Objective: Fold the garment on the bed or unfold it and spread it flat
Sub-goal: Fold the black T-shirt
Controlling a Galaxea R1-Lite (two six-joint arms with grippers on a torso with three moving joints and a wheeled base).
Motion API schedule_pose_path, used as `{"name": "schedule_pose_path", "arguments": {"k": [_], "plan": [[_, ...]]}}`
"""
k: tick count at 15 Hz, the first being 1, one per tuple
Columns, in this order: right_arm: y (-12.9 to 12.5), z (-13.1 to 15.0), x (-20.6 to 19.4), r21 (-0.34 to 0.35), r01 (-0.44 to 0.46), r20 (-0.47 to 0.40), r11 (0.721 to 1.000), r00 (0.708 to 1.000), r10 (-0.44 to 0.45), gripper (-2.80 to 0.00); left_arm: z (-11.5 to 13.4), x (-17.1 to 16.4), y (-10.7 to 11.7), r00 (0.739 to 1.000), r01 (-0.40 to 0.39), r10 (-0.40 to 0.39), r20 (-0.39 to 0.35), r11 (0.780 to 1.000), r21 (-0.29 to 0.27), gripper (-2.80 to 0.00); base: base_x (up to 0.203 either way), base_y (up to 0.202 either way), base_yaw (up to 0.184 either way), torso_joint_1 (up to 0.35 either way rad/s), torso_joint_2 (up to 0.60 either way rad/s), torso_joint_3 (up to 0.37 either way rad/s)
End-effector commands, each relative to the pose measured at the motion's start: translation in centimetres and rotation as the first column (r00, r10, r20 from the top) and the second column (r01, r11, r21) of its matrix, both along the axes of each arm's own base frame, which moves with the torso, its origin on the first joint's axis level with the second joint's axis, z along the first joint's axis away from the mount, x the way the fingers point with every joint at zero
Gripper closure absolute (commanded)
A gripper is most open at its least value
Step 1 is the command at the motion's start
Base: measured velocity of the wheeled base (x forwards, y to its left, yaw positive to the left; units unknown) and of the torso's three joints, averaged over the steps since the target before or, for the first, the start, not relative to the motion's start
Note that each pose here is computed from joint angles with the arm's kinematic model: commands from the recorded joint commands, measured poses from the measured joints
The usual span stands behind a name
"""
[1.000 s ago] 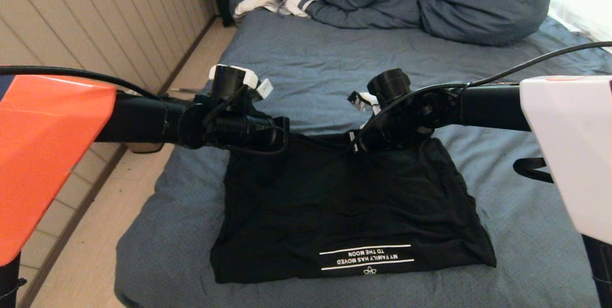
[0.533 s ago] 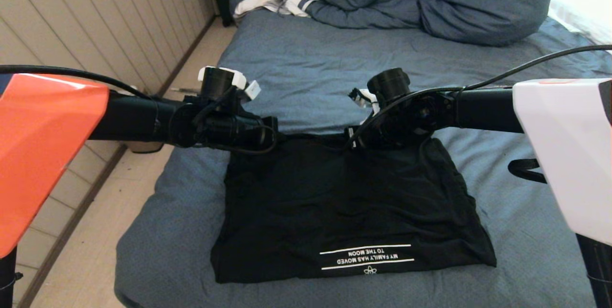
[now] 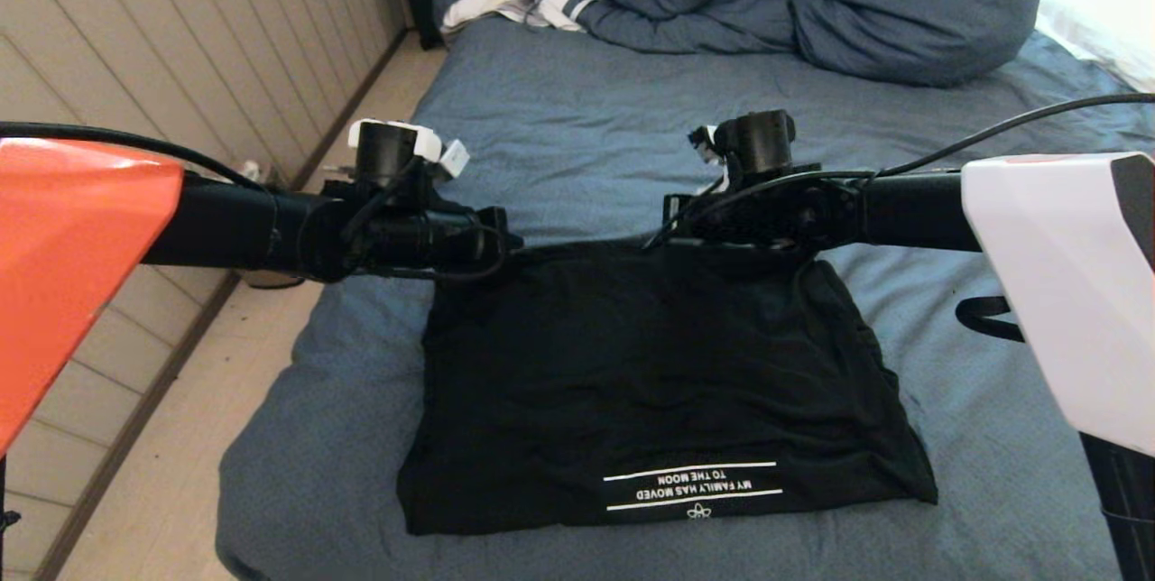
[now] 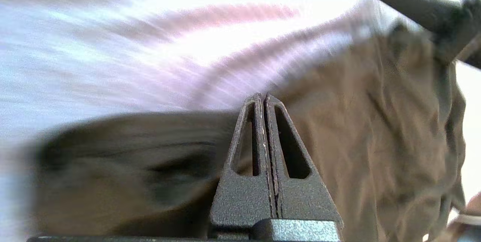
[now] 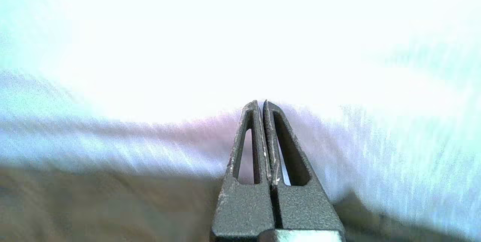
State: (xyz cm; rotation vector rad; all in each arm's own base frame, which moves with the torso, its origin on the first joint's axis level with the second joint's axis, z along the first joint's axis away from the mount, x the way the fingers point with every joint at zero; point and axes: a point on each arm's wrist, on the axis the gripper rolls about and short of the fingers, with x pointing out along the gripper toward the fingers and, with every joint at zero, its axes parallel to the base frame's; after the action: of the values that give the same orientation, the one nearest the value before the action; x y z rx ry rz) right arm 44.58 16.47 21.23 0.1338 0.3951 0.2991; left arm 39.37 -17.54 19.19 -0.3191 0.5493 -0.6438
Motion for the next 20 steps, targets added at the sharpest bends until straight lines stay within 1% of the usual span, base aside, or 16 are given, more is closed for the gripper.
{"name": "schedule_pose_path", "arguments": {"k": [1,3,4,6,7,8,9,10,11,13,15,17,20], "plan": [[-0.1,0.1,0.0,0.004,0.004,0.005,1.0,1.0,-0.004,0.0,1.2,0.2,1.3,0.999,-0.035,0.035,0.02,0.999,-0.028,0.0,0.0,0.0,0.0,0.0,0.0,0.0],[-0.3,0.9,-0.4,0.012,0.005,0.02,1.0,1.0,-0.005,0.0,2.6,0.2,3.0,0.996,-0.078,0.08,0.034,0.995,-0.061,0.0,0.0,0.0,0.0,0.0,0.0,0.0],[-0.4,1.7,-0.8,0.018,0.005,0.033,1.0,0.999,-0.005,0.0,3.4,-0.1,3.6,0.995,-0.087,0.09,0.043,0.993,-0.076,0.0,0.0,0.0,0.0,0.0,0.0,0.0],[-0.9,3.4,-2.2,0.023,0.002,0.053,1.0,0.999,-0.003,0.0,4.5,-1.2,4.2,0.995,-0.087,0.091,0.047,0.993,-0.082,0.0,0.0,0.0,0.0,0.0,0.0,0.0],[-1.2,3.9,-3.0,0.017,0.002,0.036,1.0,0.999,-0.003,0.0,4.2,-1.9,4.3,0.996,-0.079,0.081,0.025,0.994,-0.074,0.0,0.0,0.0,0.0,0.0,0.0,0.0],[-1.5,3.9,-3.9,-0.001,0.003,-0.017,1.0,1.0,-0.003,0.0,4.1,-2.7,4.3,0.998,-0.062,0.062,0.007,0.996,-0.068,0.0,0.0,0.0,0.0,0.0,0.0,0.0],[-1.9,3.5,-4.5,-0.015,0.007,-0.067,1.0,0.998,-0.008,0.0,3.7,-3.5,4.1,0.999,-0.038,0.036,-0.023,0.997,-0.061,0.0,0.0,0.0,0.0,0.0,0.0,0.0],[-2.6,3.2,-4.7,-0.018,0.026,-0.094,0.999,0.995,-0.028,0.0,3.2,-4.5,4.1,0.999,-0.013,0.01,-0.052,0.998,-0.056,0.0,0.0,0.0,0.0,0.0,0.0,0.0],[-4.0,2.9,-4.8,-0.02,0.058,-0.116,0.998,0.991,-0.06,0.0,2.5,-5.4,4.1,0.997,0.011,-0.015,-0.082,0.999,-0.051,0.0,0.0,0.0,0.0,0.0,0.0,0.0],[-6.2,2.1,-5.0,-0.036,0.106,-0.154,0.994,0.982,-0.11,0.0,0.9,-6.7,4.3,0.991,0.047,-0.049,-0.127,0.999,-0.022,0.0,0.0,0.0,0.0,0.0,0.0,0.0],[-7.5,0.4,-4.7,-0.055,0.134,-0.204,0.99,0.969,-0.142,0.0,-0.9,-6.1,4.0,0.984,0.062,-0.061,-0.167,0.998,0.0,0.0,0.0,0.0,0.0,0.0,0.0,0.0],[-8.4,-0.4,-4.2,-0.055,0.156,-0.227,0.986,0.96,-0.164,0.0,-2.4,-4.9,3.5,0.978,0.063,-0.06,-0.198,0.998,0.01,0.0,0.0,0.0,0.0,0.0,0.0,0.0],[-9.1,-1.3,-3.3,-0.057,0.172,-0.24,0.984,0.954,-0.18,0.0,-3.9,-2.6,2.7,0.976,0.063,-0.058,-0.209,0.998,0.013,0.0,0.0,0.0,0.0,0.0,0.0,0.0]]}}
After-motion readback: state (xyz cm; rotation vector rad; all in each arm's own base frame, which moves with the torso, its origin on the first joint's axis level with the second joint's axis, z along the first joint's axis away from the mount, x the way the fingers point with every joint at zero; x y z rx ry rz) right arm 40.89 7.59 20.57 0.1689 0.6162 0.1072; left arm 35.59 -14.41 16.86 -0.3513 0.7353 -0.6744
